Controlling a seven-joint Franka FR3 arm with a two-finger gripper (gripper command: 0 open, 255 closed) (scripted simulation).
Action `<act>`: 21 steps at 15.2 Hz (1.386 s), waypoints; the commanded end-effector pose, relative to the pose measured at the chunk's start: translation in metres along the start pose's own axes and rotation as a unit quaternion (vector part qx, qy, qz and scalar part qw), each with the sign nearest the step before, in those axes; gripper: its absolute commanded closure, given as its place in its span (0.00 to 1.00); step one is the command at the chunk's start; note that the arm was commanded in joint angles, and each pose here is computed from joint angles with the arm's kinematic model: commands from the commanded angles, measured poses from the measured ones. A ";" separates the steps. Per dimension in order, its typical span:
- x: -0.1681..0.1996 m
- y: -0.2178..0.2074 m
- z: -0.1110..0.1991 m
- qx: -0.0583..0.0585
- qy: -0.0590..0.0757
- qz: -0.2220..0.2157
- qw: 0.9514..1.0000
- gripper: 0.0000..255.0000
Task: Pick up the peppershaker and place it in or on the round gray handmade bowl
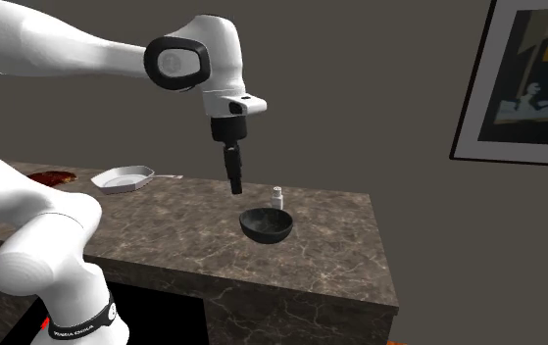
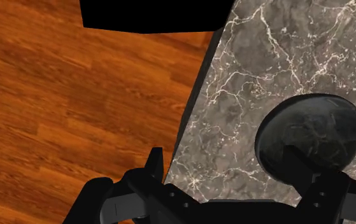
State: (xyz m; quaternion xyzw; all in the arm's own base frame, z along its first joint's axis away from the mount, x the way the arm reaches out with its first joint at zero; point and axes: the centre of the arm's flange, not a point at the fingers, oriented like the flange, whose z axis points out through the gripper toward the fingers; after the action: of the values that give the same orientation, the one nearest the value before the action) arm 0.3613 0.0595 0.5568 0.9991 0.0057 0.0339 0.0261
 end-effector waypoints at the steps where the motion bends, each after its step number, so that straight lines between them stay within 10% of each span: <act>1: 0.010 -0.020 0.013 0.003 -0.005 0.004 1.000 0.00; 21: 0.111 -0.236 0.122 0.031 -0.056 0.035 0.997 0.00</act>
State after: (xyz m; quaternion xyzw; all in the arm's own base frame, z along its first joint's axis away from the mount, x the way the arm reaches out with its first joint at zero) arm 0.4701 0.2809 0.4346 0.9994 -0.0273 -0.0187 -0.0044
